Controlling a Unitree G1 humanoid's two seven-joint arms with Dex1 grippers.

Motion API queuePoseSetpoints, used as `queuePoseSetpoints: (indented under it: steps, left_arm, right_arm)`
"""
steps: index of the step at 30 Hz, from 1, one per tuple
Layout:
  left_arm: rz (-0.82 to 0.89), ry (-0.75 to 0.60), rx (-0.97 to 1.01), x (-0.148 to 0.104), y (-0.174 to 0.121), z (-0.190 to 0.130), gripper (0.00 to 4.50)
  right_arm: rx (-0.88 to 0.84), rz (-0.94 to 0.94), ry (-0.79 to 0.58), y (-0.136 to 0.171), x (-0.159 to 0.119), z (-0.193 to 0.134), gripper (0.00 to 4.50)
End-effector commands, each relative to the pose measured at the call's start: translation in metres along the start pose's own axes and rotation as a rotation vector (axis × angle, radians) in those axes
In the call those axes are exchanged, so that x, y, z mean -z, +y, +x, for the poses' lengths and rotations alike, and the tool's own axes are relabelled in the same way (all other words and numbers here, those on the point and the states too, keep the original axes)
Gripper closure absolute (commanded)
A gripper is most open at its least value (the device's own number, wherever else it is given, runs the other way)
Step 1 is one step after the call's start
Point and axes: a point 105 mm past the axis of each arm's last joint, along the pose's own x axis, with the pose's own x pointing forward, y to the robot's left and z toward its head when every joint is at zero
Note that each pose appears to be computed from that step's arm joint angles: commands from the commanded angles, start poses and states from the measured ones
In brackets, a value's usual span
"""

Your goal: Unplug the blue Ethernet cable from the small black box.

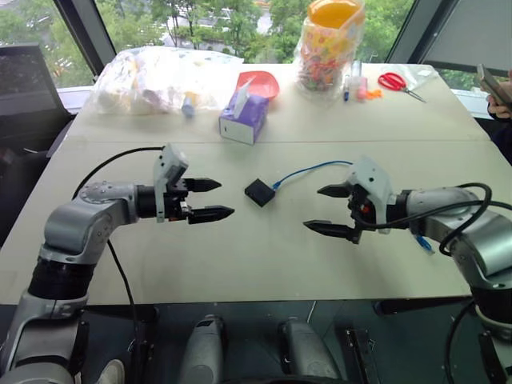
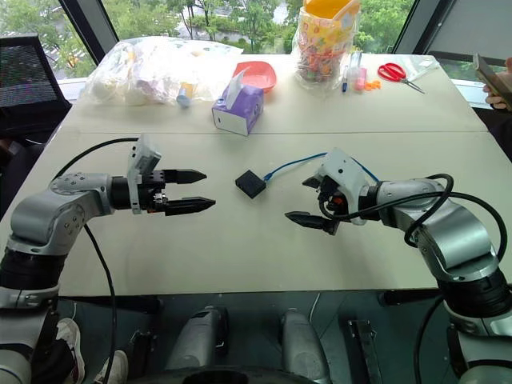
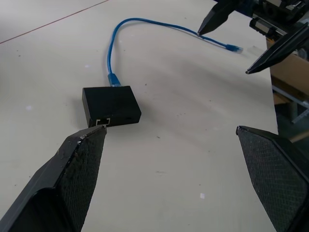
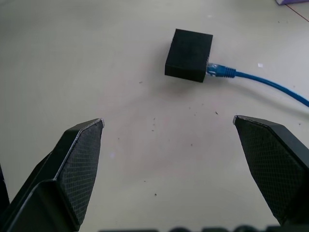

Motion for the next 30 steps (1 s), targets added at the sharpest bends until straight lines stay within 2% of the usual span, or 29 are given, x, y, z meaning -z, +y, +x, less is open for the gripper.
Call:
queuePoseSetpoints:
  steps: [1, 13, 18, 22, 25, 30]
  left_arm:
    - [0.042, -0.034, 0.020, -0.015, -0.003, -0.008, 0.02]
    - [0.056, -0.053, -0.011, -0.019, -0.002, -0.008, 0.02]
    - [0.080, -0.039, -0.062, -0.014, 0.004, -0.006, 0.02]
    - [0.100, -0.056, -0.105, -0.014, 0.009, -0.004, 0.02]
    - [0.098, -0.067, -0.108, -0.014, 0.007, -0.003, 0.02]
    - [0.114, -0.080, -0.150, -0.013, 0.006, -0.005, 0.02]
  right_arm:
    - [-0.010, -0.052, -0.012, 0.000, -0.012, -0.005, 0.00]
    - [-0.051, -0.138, 0.036, -0.007, -0.023, -0.004, 0.00]
    - [-0.068, -0.229, 0.085, -0.023, -0.027, 0.006, 0.00]
    - [-0.102, -0.323, 0.145, -0.042, -0.030, 0.024, 0.00]
    - [-0.127, -0.449, 0.245, -0.057, -0.028, 0.039, 0.00]
    - [-0.217, -0.575, 0.388, -0.075, -0.030, 0.082, 0.00]
